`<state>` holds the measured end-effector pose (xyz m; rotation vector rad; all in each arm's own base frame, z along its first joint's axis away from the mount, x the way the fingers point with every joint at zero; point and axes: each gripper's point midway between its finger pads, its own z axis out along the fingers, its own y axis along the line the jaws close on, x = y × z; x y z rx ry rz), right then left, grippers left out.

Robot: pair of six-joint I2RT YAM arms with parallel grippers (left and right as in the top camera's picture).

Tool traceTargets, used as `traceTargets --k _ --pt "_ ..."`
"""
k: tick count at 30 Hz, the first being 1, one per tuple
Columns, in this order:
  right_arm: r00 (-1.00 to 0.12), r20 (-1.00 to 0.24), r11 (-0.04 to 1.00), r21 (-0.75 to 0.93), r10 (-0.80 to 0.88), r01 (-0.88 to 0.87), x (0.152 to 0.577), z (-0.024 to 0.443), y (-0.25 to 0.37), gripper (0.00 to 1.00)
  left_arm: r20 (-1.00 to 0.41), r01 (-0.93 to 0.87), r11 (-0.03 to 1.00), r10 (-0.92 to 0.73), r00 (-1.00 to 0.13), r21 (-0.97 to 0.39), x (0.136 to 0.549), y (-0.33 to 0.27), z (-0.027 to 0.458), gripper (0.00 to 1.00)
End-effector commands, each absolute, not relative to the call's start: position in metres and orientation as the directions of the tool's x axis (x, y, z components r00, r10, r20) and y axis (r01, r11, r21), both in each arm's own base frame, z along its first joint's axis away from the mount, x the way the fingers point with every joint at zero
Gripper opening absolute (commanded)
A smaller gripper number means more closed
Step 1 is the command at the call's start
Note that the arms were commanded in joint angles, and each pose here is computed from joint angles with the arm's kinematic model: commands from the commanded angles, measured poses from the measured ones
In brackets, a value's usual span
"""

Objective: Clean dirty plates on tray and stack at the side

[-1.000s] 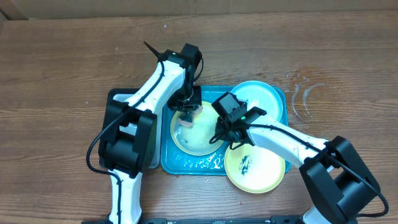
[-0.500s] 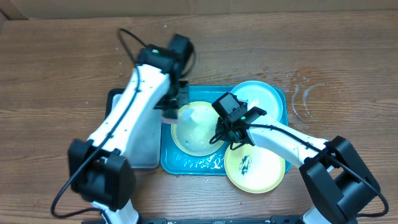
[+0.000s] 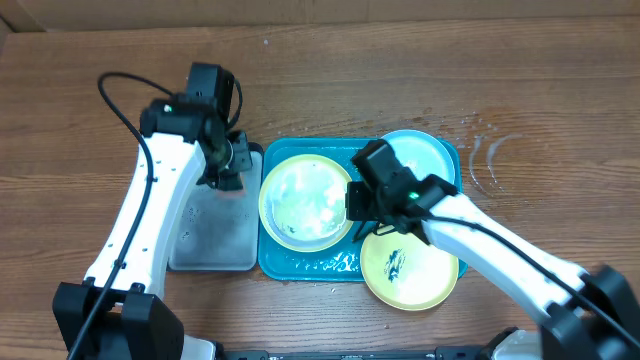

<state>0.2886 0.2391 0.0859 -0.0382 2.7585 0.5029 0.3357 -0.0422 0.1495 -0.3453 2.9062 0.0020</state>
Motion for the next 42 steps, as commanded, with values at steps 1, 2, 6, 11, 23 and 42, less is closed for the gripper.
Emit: traceTargets --k 1,2,6,11,23,42 --pt "-0.897 -0.442 0.912 0.369 0.001 -0.181 0.289 0.13 0.24 0.04 -0.188 -0.21 0.977 -0.215 -0.958 -0.045 0.322 -0.044 0.136 0.04" --pt "-0.886 -0.463 0.915 0.362 0.011 -0.178 0.29 0.138 0.236 0.04 -0.178 -0.211 0.977 -0.215 -0.96 -0.041 0.319 -0.043 0.132 0.04" --pt "-0.85 -0.521 0.938 0.327 0.078 -0.114 0.291 0.16 0.213 0.04 -0.163 -0.229 0.973 -0.23 -0.96 -0.027 0.315 -0.036 0.126 0.04" --pt "-0.822 -0.563 0.976 0.216 0.092 -0.038 0.288 0.167 0.18 0.04 -0.159 -0.283 0.958 -0.287 -0.945 -0.05 0.318 -0.011 0.125 0.05" --pt "-0.908 -0.362 0.972 0.174 0.21 0.155 0.268 0.114 0.171 0.04 -0.124 -0.21 0.955 -0.238 -0.963 -0.207 0.319 -0.025 0.127 0.05" --pt "-0.953 -0.249 0.968 0.218 0.175 0.121 0.288 0.046 0.214 0.04 -0.208 0.243 0.95 0.202 -0.957 -0.197 0.318 -0.163 0.107 0.04"
